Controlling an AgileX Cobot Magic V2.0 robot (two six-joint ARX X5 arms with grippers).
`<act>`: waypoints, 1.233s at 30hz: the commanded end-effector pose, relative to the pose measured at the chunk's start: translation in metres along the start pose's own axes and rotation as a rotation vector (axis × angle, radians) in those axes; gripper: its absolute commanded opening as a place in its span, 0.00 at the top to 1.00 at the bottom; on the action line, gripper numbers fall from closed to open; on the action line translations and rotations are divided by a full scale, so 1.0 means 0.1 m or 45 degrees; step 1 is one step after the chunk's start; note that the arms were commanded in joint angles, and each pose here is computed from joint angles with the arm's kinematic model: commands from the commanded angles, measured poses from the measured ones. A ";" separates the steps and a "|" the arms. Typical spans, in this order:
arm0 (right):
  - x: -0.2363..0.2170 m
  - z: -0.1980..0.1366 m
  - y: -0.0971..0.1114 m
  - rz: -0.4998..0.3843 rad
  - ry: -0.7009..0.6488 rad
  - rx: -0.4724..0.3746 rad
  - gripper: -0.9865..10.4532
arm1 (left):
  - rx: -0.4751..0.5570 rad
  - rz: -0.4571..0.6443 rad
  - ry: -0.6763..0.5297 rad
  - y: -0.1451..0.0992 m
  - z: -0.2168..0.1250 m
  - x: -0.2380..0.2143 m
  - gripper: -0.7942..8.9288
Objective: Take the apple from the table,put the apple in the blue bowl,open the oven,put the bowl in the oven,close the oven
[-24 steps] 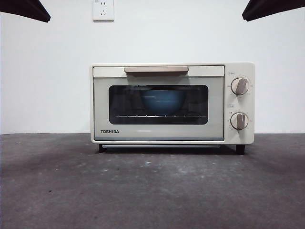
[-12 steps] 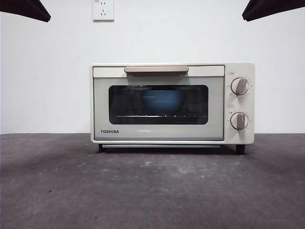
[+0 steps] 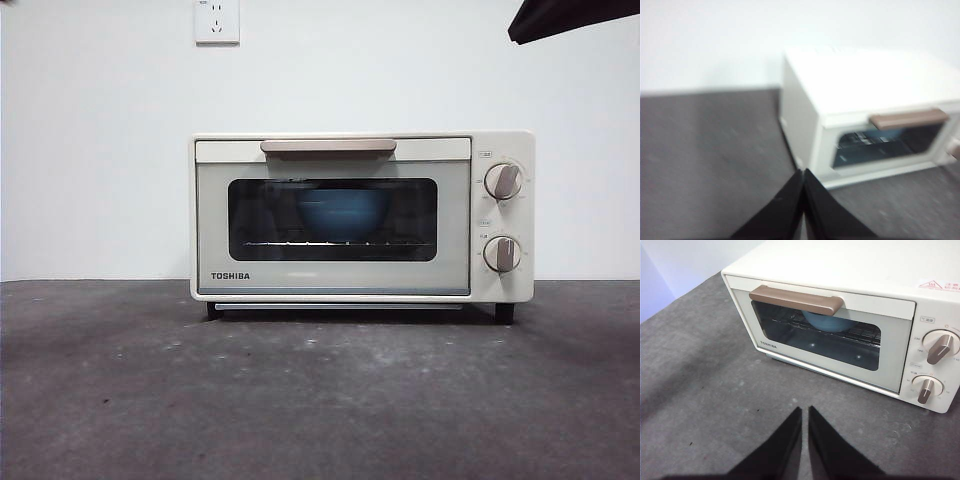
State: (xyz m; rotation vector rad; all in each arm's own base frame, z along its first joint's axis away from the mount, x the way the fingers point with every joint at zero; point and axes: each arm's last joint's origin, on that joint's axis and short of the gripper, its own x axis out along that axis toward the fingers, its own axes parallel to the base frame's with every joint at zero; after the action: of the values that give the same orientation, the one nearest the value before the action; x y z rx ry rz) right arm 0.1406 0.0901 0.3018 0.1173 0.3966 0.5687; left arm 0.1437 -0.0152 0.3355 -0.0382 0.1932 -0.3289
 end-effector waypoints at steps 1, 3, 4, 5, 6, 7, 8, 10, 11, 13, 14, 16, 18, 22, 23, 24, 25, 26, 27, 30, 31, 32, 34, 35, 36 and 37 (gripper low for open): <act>0.00 0.03 0.02 0.010 -0.023 -0.010 0.91 | 0.093 0.096 -0.093 0.05 -0.11 -0.16 0.91; 0.00 0.03 0.02 0.011 -0.027 -0.010 0.91 | 0.139 0.195 -0.158 0.08 -0.22 -0.25 0.91; 0.00 0.03 0.02 0.012 -0.027 -0.010 0.91 | 0.148 0.235 -0.180 0.09 -0.28 -0.28 0.91; 0.00 0.03 0.02 0.012 -0.027 -0.010 0.91 | 0.155 0.264 -0.206 0.10 -0.35 -0.30 0.91; 0.00 0.03 0.02 0.012 -0.027 -0.010 0.91 | 0.158 0.278 -0.224 0.11 -0.43 -0.32 0.91; 0.00 0.03 0.02 0.012 -0.027 -0.010 0.91 | 0.157 0.286 -0.235 0.11 -0.50 -0.33 0.91; 0.00 0.03 0.02 0.012 -0.027 -0.010 0.91 | 0.155 0.297 -0.242 0.11 -0.61 -0.33 0.91; 0.00 0.03 0.02 0.012 -0.027 -0.010 0.91 | 0.155 0.320 -0.255 0.12 -0.78 -0.33 0.91; 0.00 0.03 0.02 0.012 -0.027 -0.010 0.91 | 0.156 0.324 -0.260 0.12 -0.89 -0.32 0.91; 0.00 0.03 0.02 0.011 -0.028 -0.010 0.91 | 0.156 0.324 -0.262 0.13 -1.06 -0.30 0.91; 0.00 0.03 0.02 0.011 -0.029 -0.010 0.91 | 0.150 0.324 -0.257 0.13 -1.15 -0.29 0.91; 0.00 0.04 0.02 0.012 -0.030 -0.010 0.91 | 0.145 0.327 -0.240 0.14 -1.29 -0.27 0.91; 0.00 0.04 0.02 0.012 -0.030 -0.010 0.91 | 0.139 0.328 -0.219 0.15 -1.42 -0.25 0.91; 0.00 0.04 0.02 0.012 -0.029 -0.010 0.91 | 0.129 0.327 -0.191 0.16 -1.62 -0.21 0.91; 0.00 0.04 0.02 0.012 -0.029 -0.010 0.91 | 0.127 0.326 -0.184 0.17 -1.67 -0.20 0.91; 0.00 0.04 0.02 0.012 -0.029 -0.010 0.91 | 0.125 0.326 -0.179 0.17 -1.71 -0.20 0.91; 0.00 0.04 0.02 0.012 -0.030 -0.010 0.91 | 0.123 0.326 -0.177 0.17 -1.74 -0.19 0.91; 0.00 0.04 0.02 0.012 -0.030 -0.010 0.91 | 0.123 0.326 -0.174 0.17 -1.79 -0.18 0.91; 0.00 0.04 0.02 0.012 -0.030 -0.010 0.91 | 0.117 0.325 -0.155 0.17 -1.82 -0.18 0.91; 0.00 0.04 0.02 0.013 -0.031 -0.011 0.91 | 0.103 0.323 -0.097 0.17 -1.87 -0.18 0.91; 0.00 0.04 0.02 0.012 -0.030 -0.010 0.91 | 0.098 0.322 -0.081 0.17 -1.88 -0.18 0.91; 0.00 0.04 0.02 0.013 -0.031 -0.010 0.91 | 0.089 0.321 -0.060 0.17 -1.90 -0.18 0.91; 0.00 0.04 0.02 0.013 -0.032 -0.010 0.91 | 0.061 0.320 -0.035 0.17 -1.92 -0.17 0.91; 0.00 0.04 0.02 0.013 -0.032 -0.010 0.91 | 0.055 0.319 -0.033 0.17 -1.92 -0.17 0.91; 0.00 0.04 0.02 0.013 -0.032 -0.010 0.91 | 0.057 0.319 -0.036 0.17 -1.92 -0.17 0.91; 0.00 0.04 0.02 0.013 -0.032 -0.011 0.91 | 0.059 0.319 -0.041 0.17 -1.91 -0.17 0.91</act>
State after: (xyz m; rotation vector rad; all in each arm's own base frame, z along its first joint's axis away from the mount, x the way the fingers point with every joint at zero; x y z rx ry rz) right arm 0.1408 0.0902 0.3030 0.1206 0.3843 0.5701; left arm 0.0945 0.0052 0.1577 0.0369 0.1362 -0.0902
